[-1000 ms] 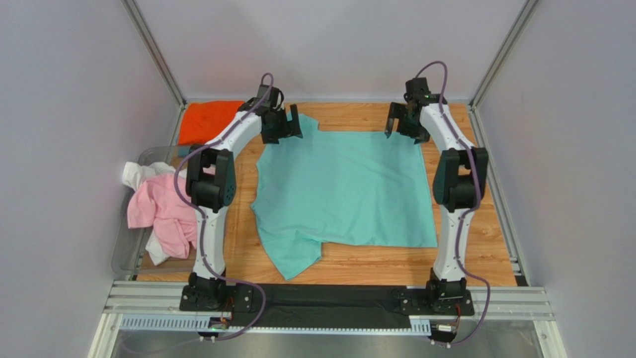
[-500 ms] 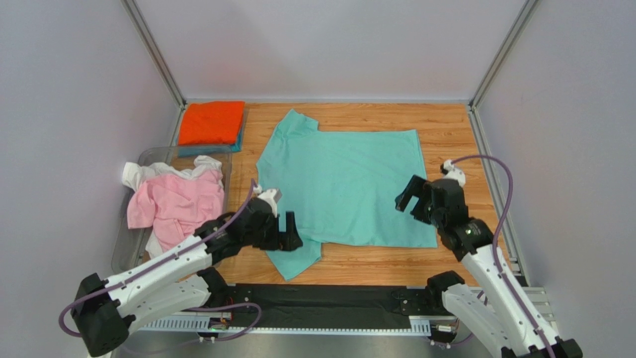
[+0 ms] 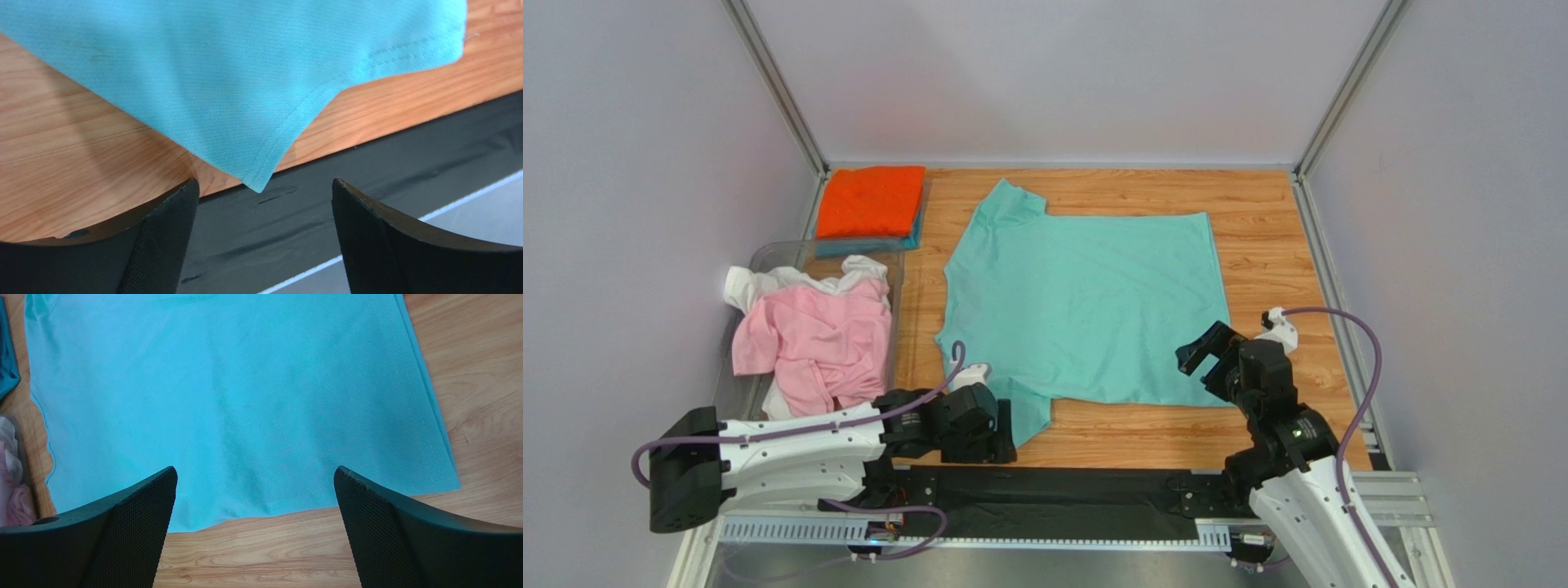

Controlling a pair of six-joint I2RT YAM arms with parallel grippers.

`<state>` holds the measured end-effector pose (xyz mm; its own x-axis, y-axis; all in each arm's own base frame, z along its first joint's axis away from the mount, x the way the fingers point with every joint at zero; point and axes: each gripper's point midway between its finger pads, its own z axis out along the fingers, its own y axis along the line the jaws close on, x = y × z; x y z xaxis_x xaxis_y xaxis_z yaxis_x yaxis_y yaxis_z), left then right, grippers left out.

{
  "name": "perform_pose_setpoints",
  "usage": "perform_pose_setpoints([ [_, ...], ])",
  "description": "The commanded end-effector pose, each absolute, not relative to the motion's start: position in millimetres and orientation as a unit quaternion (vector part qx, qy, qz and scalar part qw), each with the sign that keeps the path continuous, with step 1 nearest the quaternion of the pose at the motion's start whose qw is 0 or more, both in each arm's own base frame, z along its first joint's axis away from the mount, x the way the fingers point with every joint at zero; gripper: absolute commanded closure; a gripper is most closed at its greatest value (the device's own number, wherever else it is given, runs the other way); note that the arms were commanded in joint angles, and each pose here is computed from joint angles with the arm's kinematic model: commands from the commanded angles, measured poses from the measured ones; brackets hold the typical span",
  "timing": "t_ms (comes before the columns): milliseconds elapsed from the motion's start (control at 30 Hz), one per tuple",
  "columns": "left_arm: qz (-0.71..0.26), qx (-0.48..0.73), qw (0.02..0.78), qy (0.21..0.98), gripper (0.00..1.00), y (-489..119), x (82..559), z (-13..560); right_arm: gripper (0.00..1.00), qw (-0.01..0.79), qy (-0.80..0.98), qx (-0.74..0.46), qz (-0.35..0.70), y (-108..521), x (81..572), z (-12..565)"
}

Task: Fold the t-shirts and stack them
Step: Flatten the tshirt out, then fold the tshirt

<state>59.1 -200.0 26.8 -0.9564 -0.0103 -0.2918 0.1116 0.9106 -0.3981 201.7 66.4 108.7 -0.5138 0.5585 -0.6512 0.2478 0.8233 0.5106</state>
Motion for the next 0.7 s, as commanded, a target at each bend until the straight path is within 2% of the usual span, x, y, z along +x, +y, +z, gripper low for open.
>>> perform_pose_setpoints([
  [0, -0.172, -0.025, 0.16, 0.972, 0.16, -193, 69, 19, 0.0, 0.438, 0.849, 0.247, 0.161, 61, 209, 109],
  [100, -0.163, -0.031, 0.173, 0.971, 0.29, -192, 75, 19, 0.0, 0.426, 0.858, 0.249, 0.141, 58, 210, 100],
  [133, -0.156, -0.032, 0.172, 0.972, 0.4, -190, 75, 18, 0.0, 0.424, 0.86, 0.25, 0.137, 57, 211, 99],
  [167, -0.15, -0.034, 0.176, 0.972, 0.46, -188, 76, 18, 0.0, 0.421, 0.861, 0.253, 0.129, 55, 211, 97],
  [433, -0.133, -0.04, 0.175, 0.975, 0.74, -184, 77, 14, 0.0, 0.414, 0.864, 0.269, 0.102, 47, 213, 89],
  [500, -0.131, -0.038, 0.174, 0.975, 0.78, -184, 77, 13, 0.0, 0.414, 0.864, 0.271, 0.095, 44, 212, 88],
  [533, -0.133, -0.036, 0.174, 0.975, 0.86, -185, 77, 14, 0.0, 0.415, 0.863, 0.274, 0.086, 40, 211, 87],
  [633, -0.141, -0.025, 0.167, 0.975, 1.0, -185, 73, 19, 0.0, 0.409, 0.865, 0.281, 0.074, 36, 206, 86],
  [667, -0.143, -0.024, 0.165, 0.976, 1.0, -184, 71, 20, 0.0, 0.406, 0.866, 0.282, 0.074, 36, 205, 85],
])
